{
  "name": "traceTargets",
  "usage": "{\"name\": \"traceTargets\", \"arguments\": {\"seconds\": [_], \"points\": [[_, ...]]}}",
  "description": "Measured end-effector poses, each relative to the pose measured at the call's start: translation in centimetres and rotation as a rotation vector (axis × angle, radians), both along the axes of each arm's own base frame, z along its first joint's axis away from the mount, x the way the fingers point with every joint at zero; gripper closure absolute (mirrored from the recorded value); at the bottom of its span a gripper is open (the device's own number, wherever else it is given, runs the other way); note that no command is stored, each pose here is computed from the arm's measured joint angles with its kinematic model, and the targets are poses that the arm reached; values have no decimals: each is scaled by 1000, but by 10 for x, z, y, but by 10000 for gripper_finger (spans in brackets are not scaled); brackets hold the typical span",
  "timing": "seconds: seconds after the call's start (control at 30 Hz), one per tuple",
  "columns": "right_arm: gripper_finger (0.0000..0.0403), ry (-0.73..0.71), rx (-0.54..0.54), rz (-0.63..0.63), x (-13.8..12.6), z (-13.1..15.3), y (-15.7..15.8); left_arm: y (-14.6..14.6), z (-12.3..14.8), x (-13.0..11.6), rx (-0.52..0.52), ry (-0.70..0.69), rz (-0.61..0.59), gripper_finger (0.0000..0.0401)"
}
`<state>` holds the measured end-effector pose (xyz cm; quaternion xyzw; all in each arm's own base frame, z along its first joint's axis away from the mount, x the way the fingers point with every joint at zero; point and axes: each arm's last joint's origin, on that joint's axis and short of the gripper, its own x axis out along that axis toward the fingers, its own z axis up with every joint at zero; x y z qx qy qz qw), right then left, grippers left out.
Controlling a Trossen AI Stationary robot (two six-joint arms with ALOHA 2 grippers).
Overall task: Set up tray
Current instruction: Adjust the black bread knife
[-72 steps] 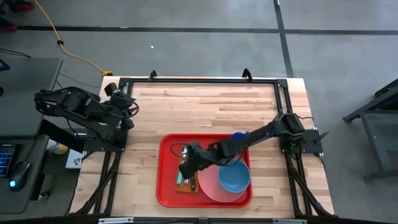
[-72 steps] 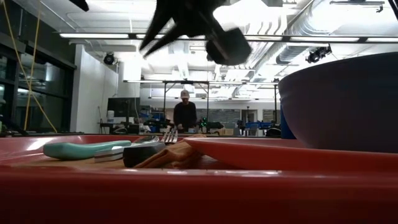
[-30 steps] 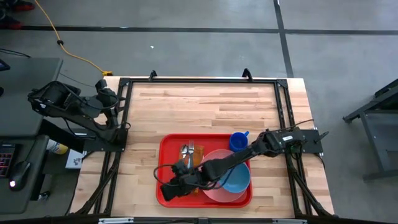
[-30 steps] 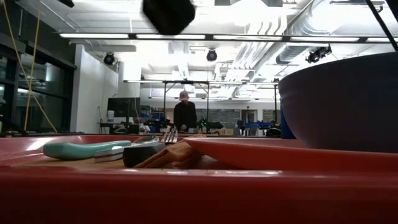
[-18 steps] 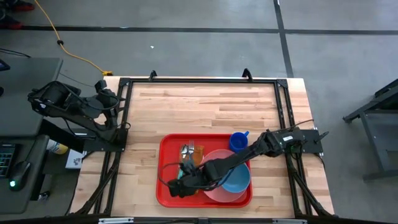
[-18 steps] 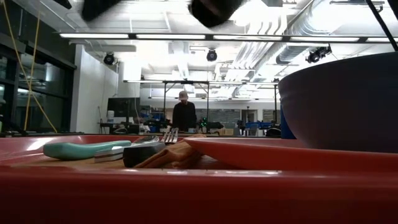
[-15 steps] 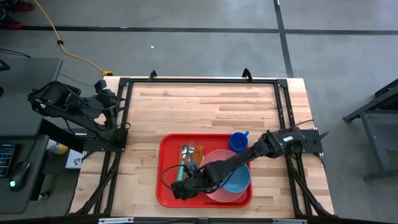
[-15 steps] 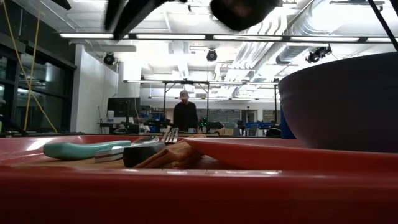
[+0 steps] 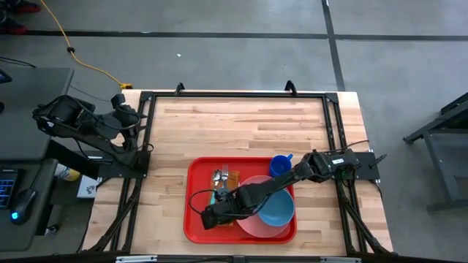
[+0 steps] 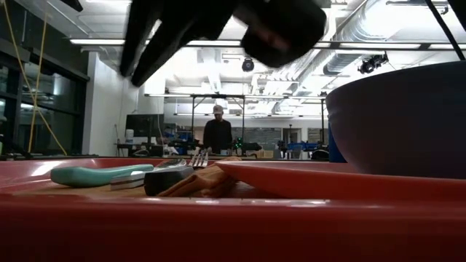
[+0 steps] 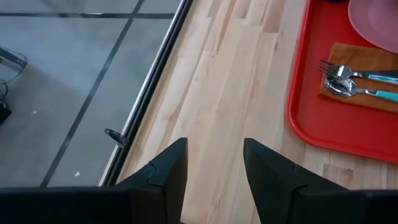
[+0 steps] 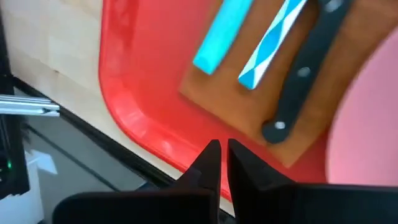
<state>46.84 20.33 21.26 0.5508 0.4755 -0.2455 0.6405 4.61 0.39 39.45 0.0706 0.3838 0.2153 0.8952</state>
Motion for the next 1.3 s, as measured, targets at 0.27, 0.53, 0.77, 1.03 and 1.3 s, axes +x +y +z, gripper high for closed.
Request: {"name": "traceTargets", "arguments": {"seconds": [0.27, 0.53, 0.77, 1.03, 1.3], "points": [[368, 33, 12, -44, 2, -24, -11, 0, 0, 0, 0, 0, 0, 215], [310, 28, -12, -5, 5, -25, -19, 0, 0, 0, 0, 0, 0, 215], [274, 90, -16, 10, 4, -27, -31, 0, 0, 0, 0, 0, 0, 215], [269, 148, -24, 3, 2, -29, -42, 0, 0, 0, 0, 0, 0, 215], [269, 144, -27, 9, 4, -29, -48, 0, 0, 0, 0, 0, 0, 215]]}}
